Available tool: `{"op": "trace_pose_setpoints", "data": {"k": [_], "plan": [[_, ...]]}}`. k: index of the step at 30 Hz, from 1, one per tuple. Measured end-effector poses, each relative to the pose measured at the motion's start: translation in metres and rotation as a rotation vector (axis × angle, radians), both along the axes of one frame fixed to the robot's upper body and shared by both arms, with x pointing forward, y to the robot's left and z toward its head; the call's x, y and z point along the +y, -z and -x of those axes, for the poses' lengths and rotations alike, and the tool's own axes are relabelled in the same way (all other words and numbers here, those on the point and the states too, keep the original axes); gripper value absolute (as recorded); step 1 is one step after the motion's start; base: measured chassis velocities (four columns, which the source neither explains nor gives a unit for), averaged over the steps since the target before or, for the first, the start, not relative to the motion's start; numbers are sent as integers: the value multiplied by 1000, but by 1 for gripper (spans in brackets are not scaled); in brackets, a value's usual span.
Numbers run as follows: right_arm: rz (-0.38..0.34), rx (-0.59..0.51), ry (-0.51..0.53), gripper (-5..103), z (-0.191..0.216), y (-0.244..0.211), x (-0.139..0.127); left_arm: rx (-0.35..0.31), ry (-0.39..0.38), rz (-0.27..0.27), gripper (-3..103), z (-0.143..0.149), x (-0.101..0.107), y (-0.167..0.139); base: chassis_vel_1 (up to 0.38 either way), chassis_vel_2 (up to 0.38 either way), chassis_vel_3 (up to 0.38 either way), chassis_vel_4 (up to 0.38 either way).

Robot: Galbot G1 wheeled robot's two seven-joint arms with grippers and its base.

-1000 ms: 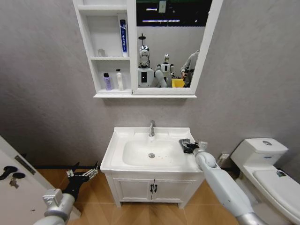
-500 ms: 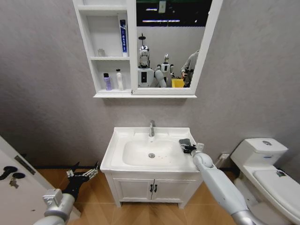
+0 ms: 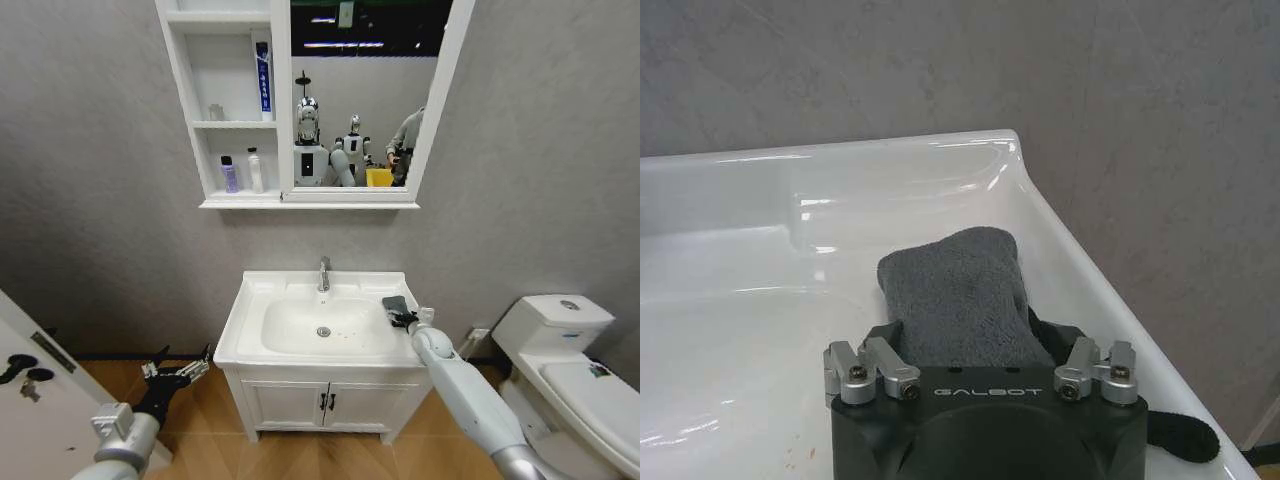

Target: Move facial cleanser and shampoo from washbasin to cabinet, then wipe washbasin with towel.

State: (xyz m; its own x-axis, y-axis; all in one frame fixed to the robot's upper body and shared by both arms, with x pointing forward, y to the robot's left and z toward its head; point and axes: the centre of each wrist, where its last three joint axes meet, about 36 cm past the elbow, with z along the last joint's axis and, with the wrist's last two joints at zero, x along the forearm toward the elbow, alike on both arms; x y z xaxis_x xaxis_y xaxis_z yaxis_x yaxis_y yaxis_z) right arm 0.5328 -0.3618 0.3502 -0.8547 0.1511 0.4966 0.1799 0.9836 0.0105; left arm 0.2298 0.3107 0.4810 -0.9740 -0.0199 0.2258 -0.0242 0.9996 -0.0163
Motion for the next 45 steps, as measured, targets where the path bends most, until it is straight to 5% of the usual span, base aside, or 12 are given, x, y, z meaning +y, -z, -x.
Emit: {"op": "trace_pose_setpoints", "data": {"k": [20, 29, 38, 45], "plan": [[-9, 0, -36, 7, 4, -14, 5, 0, 0, 0, 100, 0, 0, 0, 0, 0, 0, 0], [7, -63, -135, 5, 7, -49, 34, 0, 0, 0, 100, 0, 0, 0, 0, 0, 0, 0], [-14, 65, -179, 5, 25, -30, 99, 0, 0, 0, 100, 0, 0, 0, 0, 0, 0, 0], [11, 131, -164, 5, 23, -30, 106, 0, 0, 0, 100, 0, 0, 0, 0, 0, 0, 0]]}}
